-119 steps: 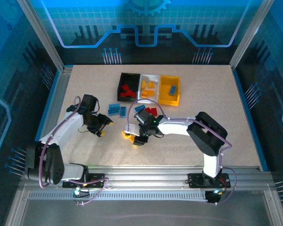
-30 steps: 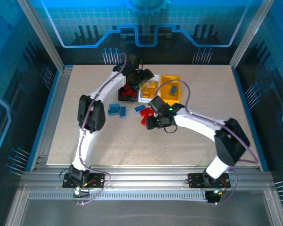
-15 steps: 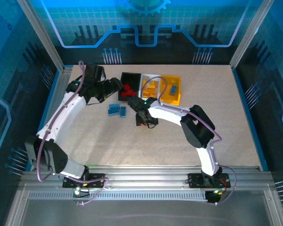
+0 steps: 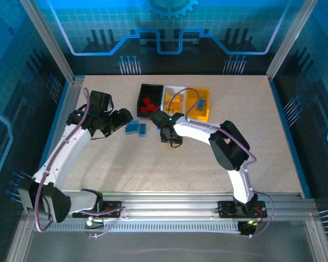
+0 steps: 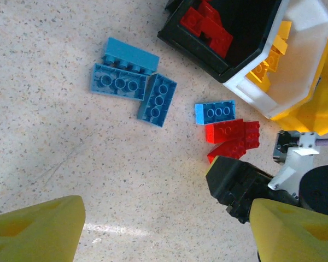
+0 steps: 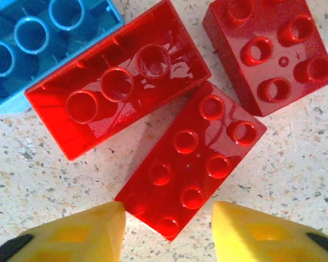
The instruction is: Sort the legos into containers by color
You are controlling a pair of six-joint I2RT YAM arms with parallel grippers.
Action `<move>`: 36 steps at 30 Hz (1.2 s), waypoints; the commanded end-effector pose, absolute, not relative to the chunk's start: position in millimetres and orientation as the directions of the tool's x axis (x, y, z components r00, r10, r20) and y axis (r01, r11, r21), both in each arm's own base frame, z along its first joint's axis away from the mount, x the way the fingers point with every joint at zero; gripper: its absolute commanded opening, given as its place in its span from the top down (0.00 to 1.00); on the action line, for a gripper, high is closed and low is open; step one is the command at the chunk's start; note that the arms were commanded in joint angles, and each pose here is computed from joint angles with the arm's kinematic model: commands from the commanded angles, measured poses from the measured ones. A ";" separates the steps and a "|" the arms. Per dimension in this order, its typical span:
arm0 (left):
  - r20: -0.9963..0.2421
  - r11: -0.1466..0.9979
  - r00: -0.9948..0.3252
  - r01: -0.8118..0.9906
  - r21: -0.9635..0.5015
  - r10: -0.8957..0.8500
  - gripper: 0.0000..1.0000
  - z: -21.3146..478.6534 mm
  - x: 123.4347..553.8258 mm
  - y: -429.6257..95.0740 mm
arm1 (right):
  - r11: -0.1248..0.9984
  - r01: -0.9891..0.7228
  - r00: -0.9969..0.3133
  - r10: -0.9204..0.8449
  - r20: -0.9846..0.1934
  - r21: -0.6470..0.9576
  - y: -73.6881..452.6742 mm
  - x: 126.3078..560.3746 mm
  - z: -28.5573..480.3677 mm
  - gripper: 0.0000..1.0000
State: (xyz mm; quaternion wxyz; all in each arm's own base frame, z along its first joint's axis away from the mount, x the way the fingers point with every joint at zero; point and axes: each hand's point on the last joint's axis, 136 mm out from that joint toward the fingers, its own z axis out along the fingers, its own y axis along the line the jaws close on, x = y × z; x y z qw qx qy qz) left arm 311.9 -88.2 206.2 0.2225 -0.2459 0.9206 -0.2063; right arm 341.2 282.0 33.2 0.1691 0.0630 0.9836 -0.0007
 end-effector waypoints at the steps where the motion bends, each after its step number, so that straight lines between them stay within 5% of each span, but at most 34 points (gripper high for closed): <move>1: -0.299 0.805 -0.796 -0.355 -0.475 -0.527 0.20 198.7 303.4 -85.5 | 0.985 0.156 -0.943 0.128 -0.308 -0.070 252.2 324.9 24.4 0.56; 17: -0.250 0.795 -0.809 -0.376 -0.476 -0.532 0.20 173.7 291.9 -87.7 | 0.999 -0.028 -0.923 -0.035 -0.382 -0.024 265.8 295.1 98.2 0.57; 21: -0.238 0.795 -0.812 -0.384 -0.469 -0.533 0.20 166.9 286.1 -87.0 | 0.999 -0.007 -0.948 -0.017 -0.318 -0.032 264.4 303.4 80.1 0.42; 29: -0.225 0.794 -0.812 -0.400 -0.457 -0.539 0.19 161.9 280.7 -81.8 | 0.996 0.041 -0.960 0.017 -0.280 -0.079 260.3 337.8 44.0 0.31; 33: -0.225 0.795 -0.811 -0.404 -0.452 -0.540 0.19 161.0 280.2 -78.3 | 0.994 0.077 -0.963 0.054 -0.265 -0.077 251.5 348.8 29.0 0.32; 36: -0.221 0.795 -0.811 -0.409 -0.449 -0.542 0.19 159.0 281.2 -77.3 | 0.995 0.066 -0.968 0.046 -0.247 -0.070 253.7 352.1 20.0 0.44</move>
